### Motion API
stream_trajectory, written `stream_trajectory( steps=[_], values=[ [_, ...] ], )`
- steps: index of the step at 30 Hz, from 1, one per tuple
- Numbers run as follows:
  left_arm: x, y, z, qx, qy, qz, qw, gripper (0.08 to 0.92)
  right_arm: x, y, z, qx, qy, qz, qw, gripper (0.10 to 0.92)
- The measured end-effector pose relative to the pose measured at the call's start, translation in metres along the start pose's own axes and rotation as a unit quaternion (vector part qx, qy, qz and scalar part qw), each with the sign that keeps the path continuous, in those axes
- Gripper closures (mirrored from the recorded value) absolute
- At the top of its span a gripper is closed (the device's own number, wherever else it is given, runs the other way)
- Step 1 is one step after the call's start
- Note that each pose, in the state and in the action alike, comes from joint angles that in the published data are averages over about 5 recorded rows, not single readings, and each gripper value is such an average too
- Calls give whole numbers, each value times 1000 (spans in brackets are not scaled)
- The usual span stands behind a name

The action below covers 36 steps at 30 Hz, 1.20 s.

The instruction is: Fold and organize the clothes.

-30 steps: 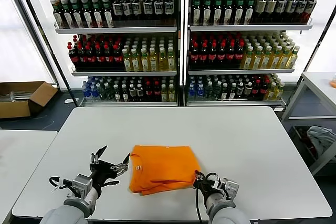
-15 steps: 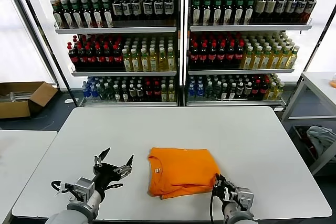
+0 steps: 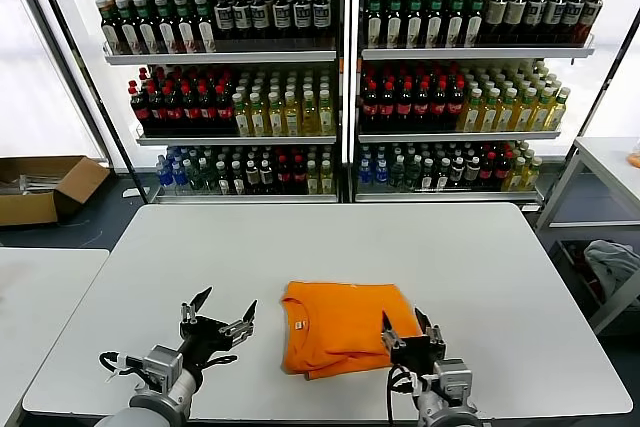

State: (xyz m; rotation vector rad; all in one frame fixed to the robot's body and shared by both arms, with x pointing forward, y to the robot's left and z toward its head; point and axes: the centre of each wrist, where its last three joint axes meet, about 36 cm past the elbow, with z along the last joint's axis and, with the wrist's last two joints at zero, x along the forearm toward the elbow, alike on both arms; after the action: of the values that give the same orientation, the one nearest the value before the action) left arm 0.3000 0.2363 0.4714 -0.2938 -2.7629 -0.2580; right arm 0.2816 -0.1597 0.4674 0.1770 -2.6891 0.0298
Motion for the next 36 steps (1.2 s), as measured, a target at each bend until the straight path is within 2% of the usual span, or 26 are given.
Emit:
stream_trajectory(
  steps=[4, 8, 18, 28, 32, 36],
  values=[
    [0, -1, 3, 3, 4, 0, 1000, 177, -8, 6, 15, 7, 27, -28, 999, 253],
    [-2, -4, 4, 6, 7, 3, 1000, 177, -14, 10, 28, 10, 50, -42, 998, 204],
    [-2, -6, 6, 7, 10, 6, 1000, 177, -18, 10, 47, 22, 79, -47, 996, 200],
    [1, -6, 5, 9, 9, 6, 1000, 177, -13, 13, 54, 22, 87, -47, 995, 200],
    [2, -7, 2, 13, -1, 1, 1000, 177, -6, 10, 45, 18, 73, -47, 996, 200],
    [3, -9, -3, 22, -22, -6, 999, 177, 1, -2, 22, 19, 29, -26, 999, 200]
  ],
)
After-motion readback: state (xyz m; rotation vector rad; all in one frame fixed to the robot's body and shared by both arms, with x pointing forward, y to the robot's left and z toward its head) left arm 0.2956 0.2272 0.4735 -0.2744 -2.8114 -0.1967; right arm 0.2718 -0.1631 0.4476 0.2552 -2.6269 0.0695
